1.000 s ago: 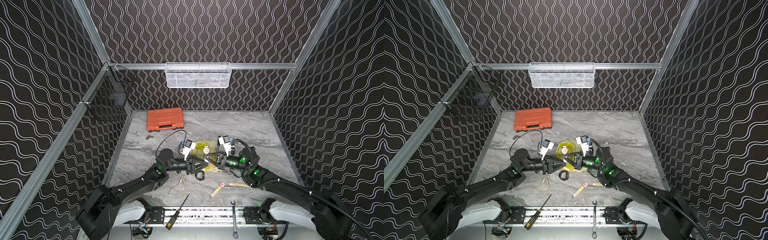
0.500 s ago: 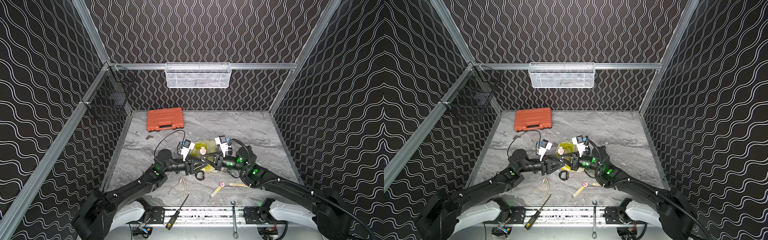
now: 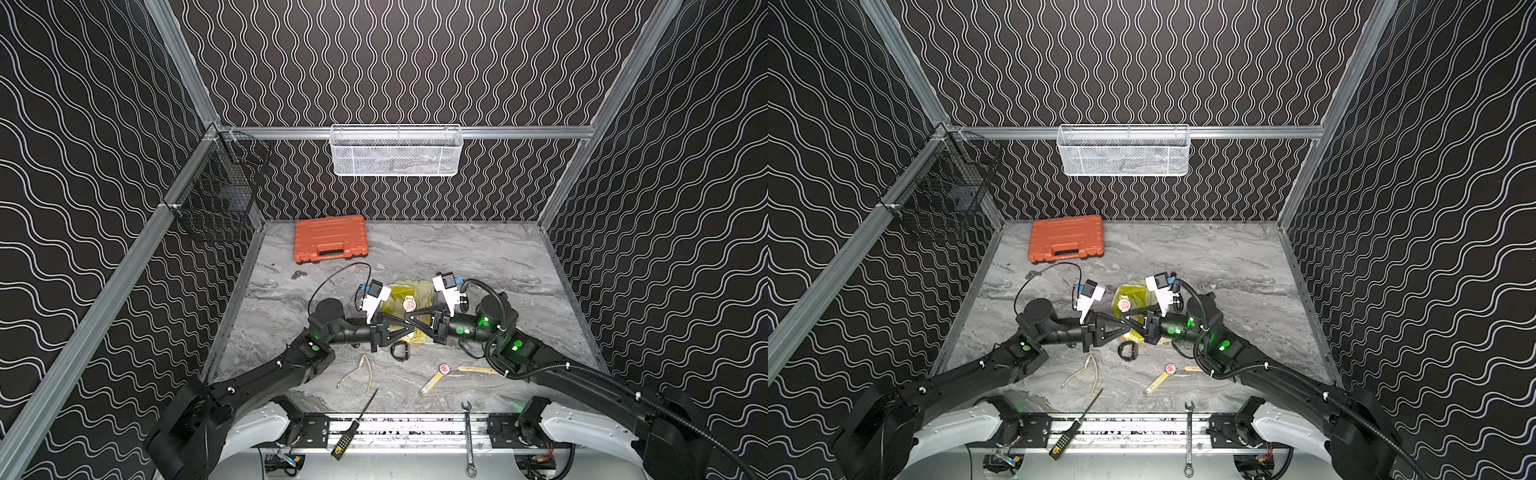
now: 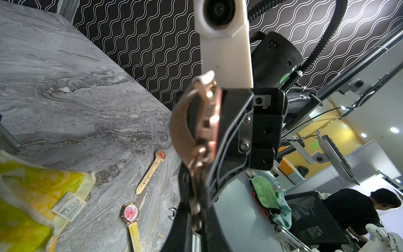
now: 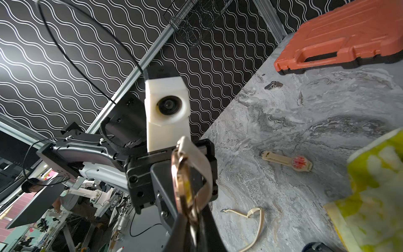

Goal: Wipe the watch dial
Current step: Adjust the watch.

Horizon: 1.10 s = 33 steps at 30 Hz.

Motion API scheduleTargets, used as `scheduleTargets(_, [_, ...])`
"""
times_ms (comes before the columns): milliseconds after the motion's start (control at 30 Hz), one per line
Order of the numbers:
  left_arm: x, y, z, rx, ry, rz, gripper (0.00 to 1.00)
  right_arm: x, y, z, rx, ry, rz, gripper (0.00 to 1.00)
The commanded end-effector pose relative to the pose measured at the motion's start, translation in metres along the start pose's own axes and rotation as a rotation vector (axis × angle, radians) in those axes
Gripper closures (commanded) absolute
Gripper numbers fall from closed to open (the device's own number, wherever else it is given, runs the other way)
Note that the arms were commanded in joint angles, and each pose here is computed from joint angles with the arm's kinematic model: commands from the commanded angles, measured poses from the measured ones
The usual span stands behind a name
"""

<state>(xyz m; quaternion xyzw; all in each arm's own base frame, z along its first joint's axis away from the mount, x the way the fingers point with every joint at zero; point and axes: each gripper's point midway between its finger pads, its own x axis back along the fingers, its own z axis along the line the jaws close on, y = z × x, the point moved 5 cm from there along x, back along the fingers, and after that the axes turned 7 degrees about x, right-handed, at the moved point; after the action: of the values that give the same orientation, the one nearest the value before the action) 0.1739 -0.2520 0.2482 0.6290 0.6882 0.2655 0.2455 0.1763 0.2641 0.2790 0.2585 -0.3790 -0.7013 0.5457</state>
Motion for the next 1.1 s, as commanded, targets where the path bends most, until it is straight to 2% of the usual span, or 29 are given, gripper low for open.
scheduleTargets(0, [-0.001,0.006,-0.01,-0.022,-0.066,-0.021,1.0,0.005,0.009,0.009,0.04,0.023,-0.039,0.83])
scheduleTargets(133, [-0.001,0.006,-0.013,-0.034,-0.089,-0.009,1.0,0.009,0.01,0.014,0.067,0.039,-0.04,0.74])
scheduleTargets(367, [0.001,0.007,-0.02,-0.053,-0.098,-0.006,1.0,0.016,0.008,0.015,0.118,0.039,-0.022,0.73])
scheduleTargets(467, [0.002,0.007,-0.023,-0.057,-0.099,-0.001,1.0,0.019,0.001,0.008,0.159,0.005,0.004,0.69])
scheduleTargets(767, [0.003,0.005,-0.026,-0.042,-0.129,0.013,1.0,0.01,0.003,0.016,0.206,0.09,0.073,0.68])
scheduleTargets(1067, [0.001,0.0,-0.02,-0.014,-0.124,0.032,1.0,0.011,0.009,0.013,0.235,0.052,0.059,0.69])
